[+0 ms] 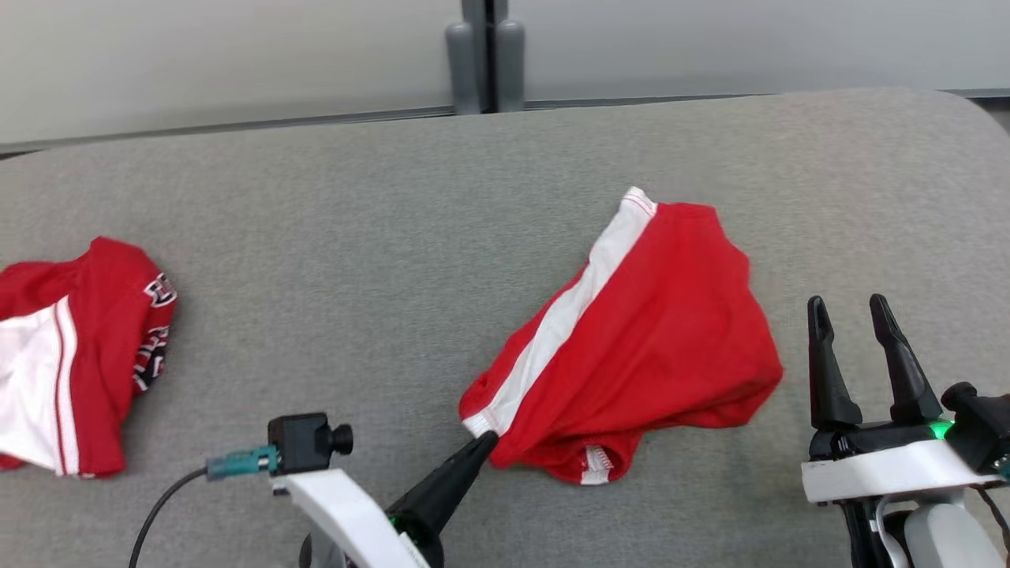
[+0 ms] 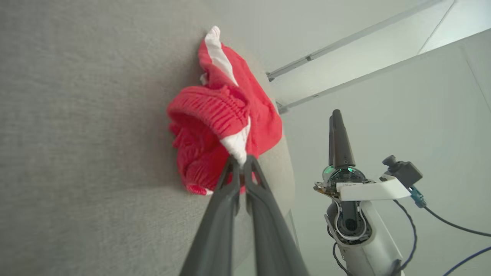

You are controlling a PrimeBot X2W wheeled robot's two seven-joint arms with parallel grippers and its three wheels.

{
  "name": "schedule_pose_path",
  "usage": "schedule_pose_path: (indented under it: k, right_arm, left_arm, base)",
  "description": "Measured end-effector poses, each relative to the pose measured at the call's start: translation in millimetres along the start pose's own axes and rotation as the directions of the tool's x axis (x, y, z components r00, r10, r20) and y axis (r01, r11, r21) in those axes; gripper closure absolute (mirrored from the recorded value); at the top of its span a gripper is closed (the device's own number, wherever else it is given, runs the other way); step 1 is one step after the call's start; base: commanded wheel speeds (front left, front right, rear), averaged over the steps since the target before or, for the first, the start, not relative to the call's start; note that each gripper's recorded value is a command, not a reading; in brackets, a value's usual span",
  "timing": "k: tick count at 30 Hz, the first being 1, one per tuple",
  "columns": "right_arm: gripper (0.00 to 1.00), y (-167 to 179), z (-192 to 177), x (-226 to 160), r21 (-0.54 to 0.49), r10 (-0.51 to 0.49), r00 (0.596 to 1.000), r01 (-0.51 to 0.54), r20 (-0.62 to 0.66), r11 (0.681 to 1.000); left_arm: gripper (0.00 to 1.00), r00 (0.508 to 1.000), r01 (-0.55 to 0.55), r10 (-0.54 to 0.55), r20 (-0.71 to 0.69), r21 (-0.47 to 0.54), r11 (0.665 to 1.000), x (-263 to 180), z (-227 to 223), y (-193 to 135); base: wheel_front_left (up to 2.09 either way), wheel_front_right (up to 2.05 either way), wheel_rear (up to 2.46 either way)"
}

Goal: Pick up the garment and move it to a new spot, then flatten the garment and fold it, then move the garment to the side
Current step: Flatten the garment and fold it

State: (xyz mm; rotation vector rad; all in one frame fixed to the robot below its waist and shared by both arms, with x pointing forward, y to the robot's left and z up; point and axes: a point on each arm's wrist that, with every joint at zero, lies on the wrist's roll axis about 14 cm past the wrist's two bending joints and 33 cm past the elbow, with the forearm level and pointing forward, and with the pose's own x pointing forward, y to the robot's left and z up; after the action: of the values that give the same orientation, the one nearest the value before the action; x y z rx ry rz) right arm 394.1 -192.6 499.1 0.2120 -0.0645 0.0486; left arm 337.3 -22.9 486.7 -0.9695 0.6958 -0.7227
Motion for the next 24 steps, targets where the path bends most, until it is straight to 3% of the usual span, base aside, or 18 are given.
schedule_pose_path:
  k: [4,8,12,17,24]
  right_arm:
    - [0.00,12,-38,12,-0.027,0.102,0.986,-0.106,-0.132,0.994]
    - [0.00,25,-63,43,-0.076,0.212,0.929,-0.246,-0.304,0.966]
    - [0.00,45,-72,79,-0.123,0.287,0.841,-0.379,-0.458,0.917]
    - [0.00,68,-97,95,-0.081,0.314,0.693,-0.473,-0.649,0.877]
    - [0.00,75,-134,96,-0.068,0.294,0.566,-0.531,-0.770,0.845]
  left_arm:
    - [1.00,0.988,-0.128,0.133,0.078,-0.069,0.989,-30,-3,40]
    - [1.00,0.958,-0.236,0.247,0.145,-0.089,0.968,-54,0,73]
    - [1.00,0.928,-0.309,0.324,0.183,-0.106,0.945,-70,-2,97]
    - [1.00,0.904,-0.361,0.375,0.206,-0.100,0.927,-78,-2,115]
    - [1.00,0.893,-0.371,0.389,0.224,-0.120,0.921,-75,-3,123]
  base:
    - [0.00,0.00,0.00]
    - [0.00,0.00,0.00]
    - [0.00,0.00,0.00]
    - [0.00,0.00,0.00]
    - [0.00,0.00,0.00]
